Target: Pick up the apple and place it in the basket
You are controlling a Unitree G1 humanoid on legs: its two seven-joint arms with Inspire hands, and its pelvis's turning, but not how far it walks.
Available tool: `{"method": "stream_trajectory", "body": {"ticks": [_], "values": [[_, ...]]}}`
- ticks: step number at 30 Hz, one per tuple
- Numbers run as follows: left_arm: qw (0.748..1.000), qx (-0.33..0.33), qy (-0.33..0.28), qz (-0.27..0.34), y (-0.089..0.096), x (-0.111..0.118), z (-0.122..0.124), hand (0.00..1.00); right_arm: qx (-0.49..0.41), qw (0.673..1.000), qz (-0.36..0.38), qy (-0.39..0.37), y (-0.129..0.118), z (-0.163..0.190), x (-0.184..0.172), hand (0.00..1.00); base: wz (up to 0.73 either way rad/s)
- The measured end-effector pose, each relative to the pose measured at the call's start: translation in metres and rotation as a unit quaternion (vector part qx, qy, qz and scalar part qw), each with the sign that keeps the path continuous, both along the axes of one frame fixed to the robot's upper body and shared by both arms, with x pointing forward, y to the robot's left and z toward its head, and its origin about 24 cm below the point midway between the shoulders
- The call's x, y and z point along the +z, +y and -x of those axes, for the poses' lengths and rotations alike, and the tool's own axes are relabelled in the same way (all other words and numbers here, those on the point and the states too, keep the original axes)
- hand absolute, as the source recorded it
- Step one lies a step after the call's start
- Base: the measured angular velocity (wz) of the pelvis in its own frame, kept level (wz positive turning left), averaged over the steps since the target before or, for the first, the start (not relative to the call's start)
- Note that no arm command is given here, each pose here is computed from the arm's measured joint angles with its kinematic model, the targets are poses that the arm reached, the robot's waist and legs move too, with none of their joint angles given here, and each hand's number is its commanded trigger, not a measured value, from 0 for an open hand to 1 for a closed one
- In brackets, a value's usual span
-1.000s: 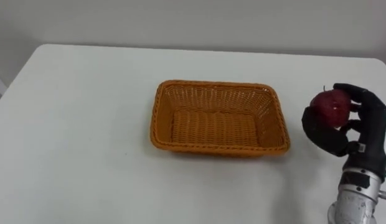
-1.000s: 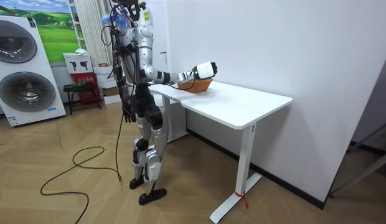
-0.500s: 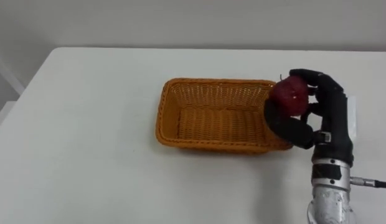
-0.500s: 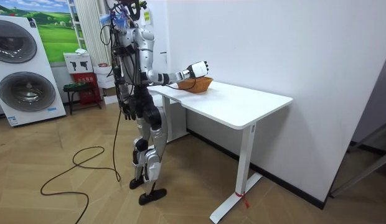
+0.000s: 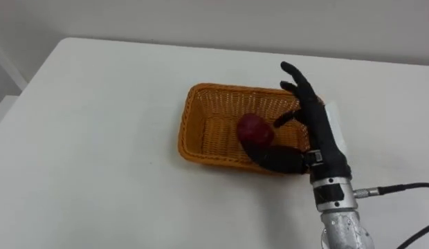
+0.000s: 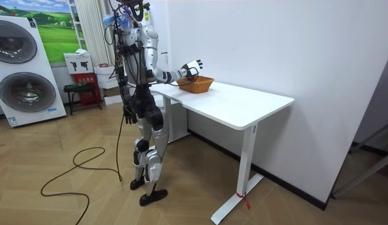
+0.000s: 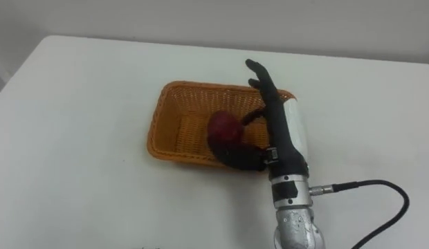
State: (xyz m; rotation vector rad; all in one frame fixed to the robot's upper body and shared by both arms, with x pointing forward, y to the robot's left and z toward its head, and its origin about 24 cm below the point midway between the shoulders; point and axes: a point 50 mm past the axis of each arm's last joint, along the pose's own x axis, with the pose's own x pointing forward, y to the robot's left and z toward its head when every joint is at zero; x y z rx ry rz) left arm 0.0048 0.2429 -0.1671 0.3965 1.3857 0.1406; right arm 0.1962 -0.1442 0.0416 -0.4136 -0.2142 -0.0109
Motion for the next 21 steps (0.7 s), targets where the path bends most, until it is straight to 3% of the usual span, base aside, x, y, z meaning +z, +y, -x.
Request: {"method": "stream_trajectory", "body": {"ticks": [11,17,21], "values": [[1.000,-0.010,0.008,0.011,-0.001,-0.001,0.001,0.00,-0.006,1.000,0.004,-0.001,-0.003,0.000,0.000,0.00,0.02],[1.000,-0.005,0.008,0.012,0.001,0.000,0.001,0.00,-0.076,0.997,0.000,-0.030,-0.022,-0.004,0.007,0.00,0.00],[1.000,0.017,0.007,0.006,0.006,0.001,0.004,0.00,-0.169,0.982,0.003,-0.082,-0.053,-0.010,0.022,0.00,0.02]]}}
